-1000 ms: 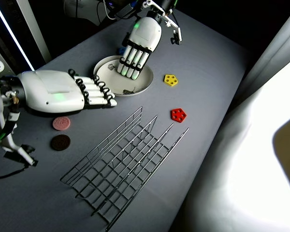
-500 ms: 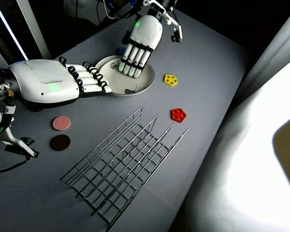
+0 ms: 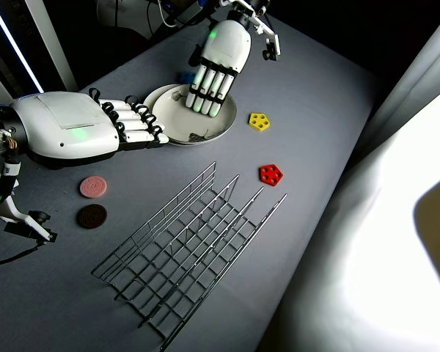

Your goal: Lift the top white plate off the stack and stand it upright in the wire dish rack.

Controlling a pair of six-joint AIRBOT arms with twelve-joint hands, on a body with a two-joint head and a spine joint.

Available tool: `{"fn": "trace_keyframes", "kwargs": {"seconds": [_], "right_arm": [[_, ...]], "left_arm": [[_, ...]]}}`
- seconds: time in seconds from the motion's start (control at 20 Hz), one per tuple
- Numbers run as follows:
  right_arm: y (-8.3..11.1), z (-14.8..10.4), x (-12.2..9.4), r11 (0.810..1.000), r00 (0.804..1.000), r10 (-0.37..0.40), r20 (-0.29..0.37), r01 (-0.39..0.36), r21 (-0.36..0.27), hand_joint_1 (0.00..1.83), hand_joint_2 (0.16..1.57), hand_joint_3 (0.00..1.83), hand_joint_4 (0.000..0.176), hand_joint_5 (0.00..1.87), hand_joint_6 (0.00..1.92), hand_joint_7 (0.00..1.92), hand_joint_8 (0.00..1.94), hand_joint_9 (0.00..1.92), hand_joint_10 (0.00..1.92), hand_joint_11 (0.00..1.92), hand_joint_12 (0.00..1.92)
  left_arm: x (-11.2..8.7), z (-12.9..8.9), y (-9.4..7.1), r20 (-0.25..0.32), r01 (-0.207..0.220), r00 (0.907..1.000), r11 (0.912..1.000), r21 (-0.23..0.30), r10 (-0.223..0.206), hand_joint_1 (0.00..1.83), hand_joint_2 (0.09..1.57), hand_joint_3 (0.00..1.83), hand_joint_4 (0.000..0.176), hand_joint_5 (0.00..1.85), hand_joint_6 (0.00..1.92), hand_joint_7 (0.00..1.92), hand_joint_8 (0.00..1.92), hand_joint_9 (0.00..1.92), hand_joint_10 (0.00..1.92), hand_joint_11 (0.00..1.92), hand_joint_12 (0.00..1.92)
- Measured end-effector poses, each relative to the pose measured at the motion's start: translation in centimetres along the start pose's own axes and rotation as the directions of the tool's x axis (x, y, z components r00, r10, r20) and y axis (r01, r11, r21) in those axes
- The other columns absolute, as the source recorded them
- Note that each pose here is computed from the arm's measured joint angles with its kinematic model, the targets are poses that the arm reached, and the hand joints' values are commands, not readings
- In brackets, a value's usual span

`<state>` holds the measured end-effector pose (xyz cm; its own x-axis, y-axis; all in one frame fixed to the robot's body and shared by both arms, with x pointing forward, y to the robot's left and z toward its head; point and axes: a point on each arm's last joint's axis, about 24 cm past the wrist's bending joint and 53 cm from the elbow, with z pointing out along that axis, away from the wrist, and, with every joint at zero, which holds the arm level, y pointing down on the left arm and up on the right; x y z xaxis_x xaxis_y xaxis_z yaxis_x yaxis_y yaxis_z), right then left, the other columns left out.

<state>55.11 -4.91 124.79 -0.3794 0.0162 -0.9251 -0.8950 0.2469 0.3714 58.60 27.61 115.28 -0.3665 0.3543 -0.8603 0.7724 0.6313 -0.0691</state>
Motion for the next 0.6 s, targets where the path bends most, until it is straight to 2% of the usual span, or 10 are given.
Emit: {"fn": "trace_keyframes", "kwargs": {"seconds": [0.2,0.3,0.4,0.45,0.6], "right_arm": [[0.0,0.0,0.0,1.0,1.0,-0.002,-0.002,0.002,-0.001,0.41,1.15,0.0,0.0,0.1,0.0,0.09,0.0,0.09,0.0,0.13,0.02],[0.0,0.0,0.1,1.0,1.0,-0.002,-0.002,0.002,0.0,0.38,1.16,0.0,0.0,0.08,0.0,0.07,0.0,0.06,0.0,0.1,0.01],[0.0,0.0,0.1,1.0,1.0,-0.003,-0.002,0.003,0.0,0.38,1.16,0.0,0.0,0.08,0.0,0.06,0.0,0.06,0.0,0.11,0.01],[0.0,-0.1,0.0,1.0,1.0,-0.002,-0.002,0.002,0.001,0.43,1.15,0.0,0.0,0.09,0.0,0.06,0.0,0.06,0.0,0.11,0.01],[0.0,0.0,0.1,1.0,1.0,-0.002,-0.002,0.002,0.0,0.4,1.16,0.0,0.0,0.07,0.0,0.06,0.0,0.06,0.0,0.13,0.02]], "left_arm": [[-0.9,-0.1,0.5,0.035,0.022,0.9992,0.9994,-0.025,-0.021,0.34,1.02,0.0,0.0,0.08,0.01,0.08,0.01,0.08,0.01,0.07,0.07],[-1.4,-0.2,0.5,0.053,0.035,0.998,0.999,-0.029,-0.033,0.28,1.03,0.0,0.0,0.03,0.0,0.04,0.0,0.04,0.0,0.04,0.05],[-1.5,-0.3,0.5,0.057,0.038,0.9977,0.9989,-0.028,-0.036,0.35,1.02,0.0,0.0,0.05,0.01,0.05,0.01,0.05,0.01,0.06,0.06],[-1.5,-0.4,0.5,0.057,0.037,0.9977,0.9989,-0.029,-0.036,0.32,1.03,0.0,0.0,0.05,0.01,0.04,0.0,0.04,0.0,0.04,0.05],[-1.7,-0.8,1.0,0.064,0.04,0.9972,0.9985,-0.039,-0.037,0.36,1.03,0.0,0.0,0.06,0.01,0.06,0.01,0.06,0.01,0.07,0.06]]}}
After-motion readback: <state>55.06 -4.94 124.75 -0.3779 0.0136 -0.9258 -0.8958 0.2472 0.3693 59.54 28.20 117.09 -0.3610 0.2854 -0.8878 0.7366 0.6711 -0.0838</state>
